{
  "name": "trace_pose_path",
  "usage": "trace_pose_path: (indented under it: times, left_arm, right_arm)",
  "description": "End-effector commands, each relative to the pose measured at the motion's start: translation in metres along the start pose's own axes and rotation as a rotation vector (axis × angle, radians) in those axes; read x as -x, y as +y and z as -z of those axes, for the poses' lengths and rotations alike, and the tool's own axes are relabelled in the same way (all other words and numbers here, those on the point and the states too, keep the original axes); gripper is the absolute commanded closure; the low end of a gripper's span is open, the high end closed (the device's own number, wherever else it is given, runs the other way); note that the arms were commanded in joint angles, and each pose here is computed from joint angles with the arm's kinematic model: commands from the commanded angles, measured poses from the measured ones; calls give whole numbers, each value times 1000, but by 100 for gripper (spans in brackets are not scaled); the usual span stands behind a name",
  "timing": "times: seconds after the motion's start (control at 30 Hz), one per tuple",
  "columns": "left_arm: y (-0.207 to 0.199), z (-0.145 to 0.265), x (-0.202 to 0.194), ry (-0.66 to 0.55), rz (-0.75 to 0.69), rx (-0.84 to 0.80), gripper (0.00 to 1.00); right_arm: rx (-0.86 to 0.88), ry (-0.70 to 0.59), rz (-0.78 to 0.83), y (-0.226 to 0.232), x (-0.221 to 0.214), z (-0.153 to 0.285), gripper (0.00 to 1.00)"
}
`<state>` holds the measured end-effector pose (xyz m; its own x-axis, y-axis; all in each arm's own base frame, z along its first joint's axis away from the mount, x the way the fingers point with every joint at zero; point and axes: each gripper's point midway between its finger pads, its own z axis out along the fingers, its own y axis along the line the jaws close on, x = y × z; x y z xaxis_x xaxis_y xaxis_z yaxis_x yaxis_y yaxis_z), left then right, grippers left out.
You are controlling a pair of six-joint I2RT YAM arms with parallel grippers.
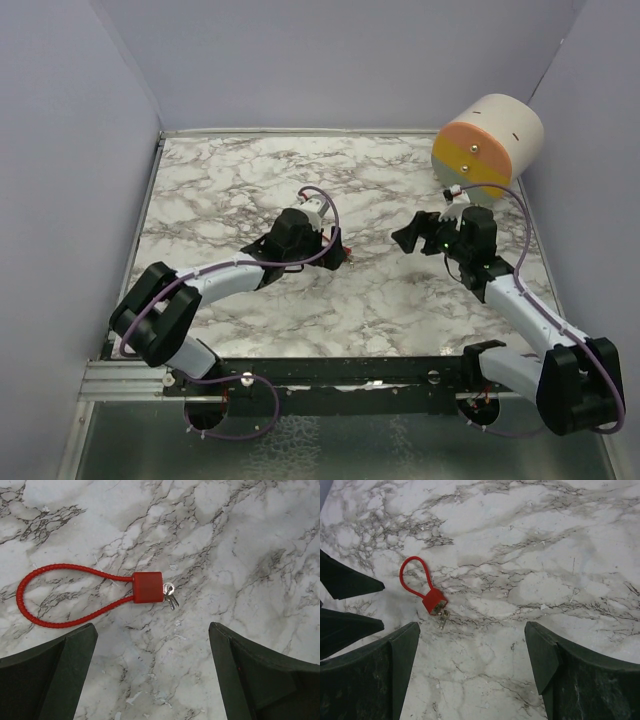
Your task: Unlock with the key
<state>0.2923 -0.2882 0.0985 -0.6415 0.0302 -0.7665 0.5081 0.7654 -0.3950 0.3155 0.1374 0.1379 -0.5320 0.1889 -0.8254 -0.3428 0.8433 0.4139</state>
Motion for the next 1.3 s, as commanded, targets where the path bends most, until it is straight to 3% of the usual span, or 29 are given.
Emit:
trace_pose_path:
  times: [0.0,0.6,0.77,1.27]
  left_arm:
    - [2,-11,3,-26,0,28,2]
    - [-59,-48,-30,69,-7,-79,2]
    - [-56,-63,-48,113,-8,-55,2]
    - [-47,-81,-51,120,-27,8,2]
  right_arm:
    - [1,-53,24,7,18,8,13]
    - [-45,-60,63,1,18,20,12]
    - [-52,-65,72,0,19,21,12]
    - [-77,-74,72,-3,21,24,11]
